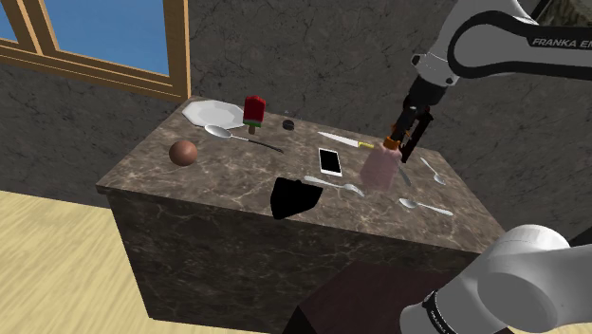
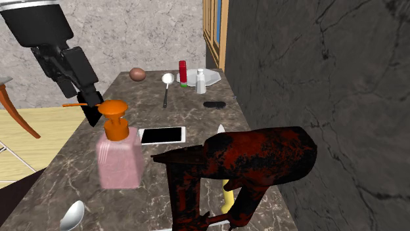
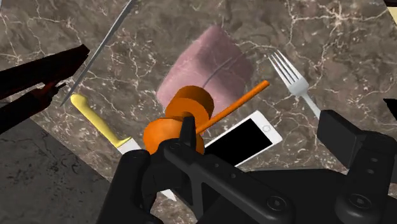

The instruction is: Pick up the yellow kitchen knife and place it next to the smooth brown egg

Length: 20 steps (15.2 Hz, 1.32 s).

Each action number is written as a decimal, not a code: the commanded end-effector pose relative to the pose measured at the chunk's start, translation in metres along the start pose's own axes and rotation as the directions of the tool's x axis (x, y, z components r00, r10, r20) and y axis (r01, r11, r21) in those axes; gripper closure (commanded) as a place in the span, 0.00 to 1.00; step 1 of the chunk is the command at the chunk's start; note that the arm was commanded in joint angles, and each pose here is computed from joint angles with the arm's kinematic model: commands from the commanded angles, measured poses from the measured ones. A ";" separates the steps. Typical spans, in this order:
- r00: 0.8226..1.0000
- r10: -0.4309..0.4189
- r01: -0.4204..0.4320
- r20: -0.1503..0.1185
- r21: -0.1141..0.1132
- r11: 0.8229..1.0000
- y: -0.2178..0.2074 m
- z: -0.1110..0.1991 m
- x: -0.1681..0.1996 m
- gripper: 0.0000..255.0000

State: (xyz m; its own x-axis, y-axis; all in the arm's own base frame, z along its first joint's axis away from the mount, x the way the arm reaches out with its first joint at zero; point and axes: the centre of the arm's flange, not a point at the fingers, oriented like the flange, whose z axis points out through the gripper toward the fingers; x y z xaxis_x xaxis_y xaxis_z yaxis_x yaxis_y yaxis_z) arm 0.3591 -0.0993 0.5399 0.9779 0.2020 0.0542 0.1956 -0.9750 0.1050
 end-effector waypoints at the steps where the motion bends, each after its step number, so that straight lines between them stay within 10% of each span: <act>1: 0.998 -0.039 0.038 0.053 0.015 0.999 0.017 0.031 0.004 0.00; 20: 0.928 -0.372 0.373 0.030 -0.062 0.926 0.175 0.171 0.113 0.00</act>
State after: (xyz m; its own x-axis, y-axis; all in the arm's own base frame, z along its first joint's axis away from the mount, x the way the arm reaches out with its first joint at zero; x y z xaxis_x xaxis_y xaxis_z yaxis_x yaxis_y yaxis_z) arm 0.5092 -0.2557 0.4164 0.8471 0.5315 0.0058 0.5205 -0.8318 0.1928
